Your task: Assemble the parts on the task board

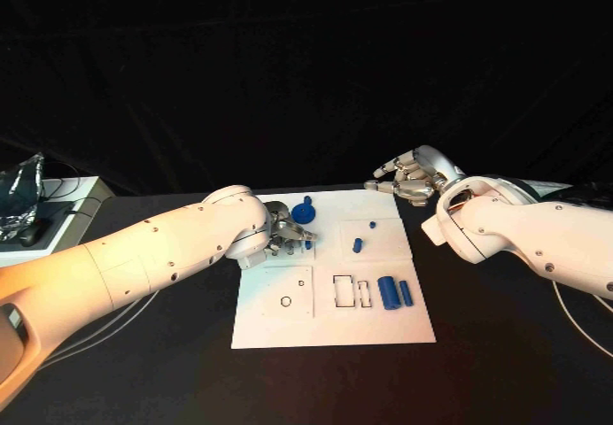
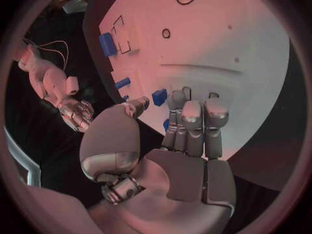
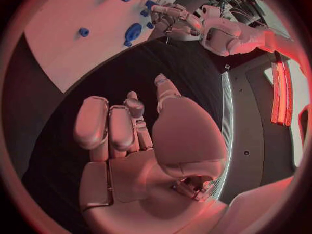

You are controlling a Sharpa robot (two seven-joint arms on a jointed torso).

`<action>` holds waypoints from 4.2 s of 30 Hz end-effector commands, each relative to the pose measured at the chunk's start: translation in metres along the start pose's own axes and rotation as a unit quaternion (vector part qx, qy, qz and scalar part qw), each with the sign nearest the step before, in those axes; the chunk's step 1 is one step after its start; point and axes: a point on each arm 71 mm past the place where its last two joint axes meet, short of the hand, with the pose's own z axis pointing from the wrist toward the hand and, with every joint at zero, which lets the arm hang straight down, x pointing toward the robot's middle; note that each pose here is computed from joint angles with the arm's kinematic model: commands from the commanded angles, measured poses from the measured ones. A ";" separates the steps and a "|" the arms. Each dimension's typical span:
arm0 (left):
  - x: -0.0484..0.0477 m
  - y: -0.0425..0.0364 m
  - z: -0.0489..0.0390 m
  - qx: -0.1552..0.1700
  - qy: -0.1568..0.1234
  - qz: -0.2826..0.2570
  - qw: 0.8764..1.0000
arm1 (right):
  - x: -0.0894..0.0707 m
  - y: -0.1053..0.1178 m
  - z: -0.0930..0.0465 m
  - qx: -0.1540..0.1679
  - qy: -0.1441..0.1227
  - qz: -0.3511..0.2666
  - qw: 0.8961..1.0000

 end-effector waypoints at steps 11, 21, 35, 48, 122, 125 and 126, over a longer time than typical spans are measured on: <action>0.0013 -0.0042 0.0040 0.002 0.011 -0.004 1.000 | 0.002 0.002 0.001 -0.006 0.008 -0.005 1.000; 0.0021 -0.0062 0.0057 0.008 0.012 -0.007 1.000 | 0.003 0.003 0.001 -0.005 0.011 -0.005 1.000; 0.0052 -0.0038 0.0084 0.008 0.017 -0.010 1.000 | 0.005 0.004 0.003 -0.007 0.012 -0.005 1.000; 0.0067 -0.0040 0.0080 0.018 0.025 -0.017 0.999 | 0.006 0.004 0.003 -0.007 0.014 -0.006 1.000; -0.0011 0.0131 -0.0066 -0.011 -0.035 0.000 0.999 | -0.019 -0.019 0.029 -0.058 -0.039 0.247 0.966; 0.0006 0.0134 -0.0059 -0.014 -0.032 0.005 0.999 | -0.019 -0.019 0.029 -0.060 -0.037 0.248 0.966; 0.0008 0.0137 -0.0058 -0.014 -0.032 0.006 0.999 | -0.019 -0.019 0.028 -0.060 -0.037 0.248 0.966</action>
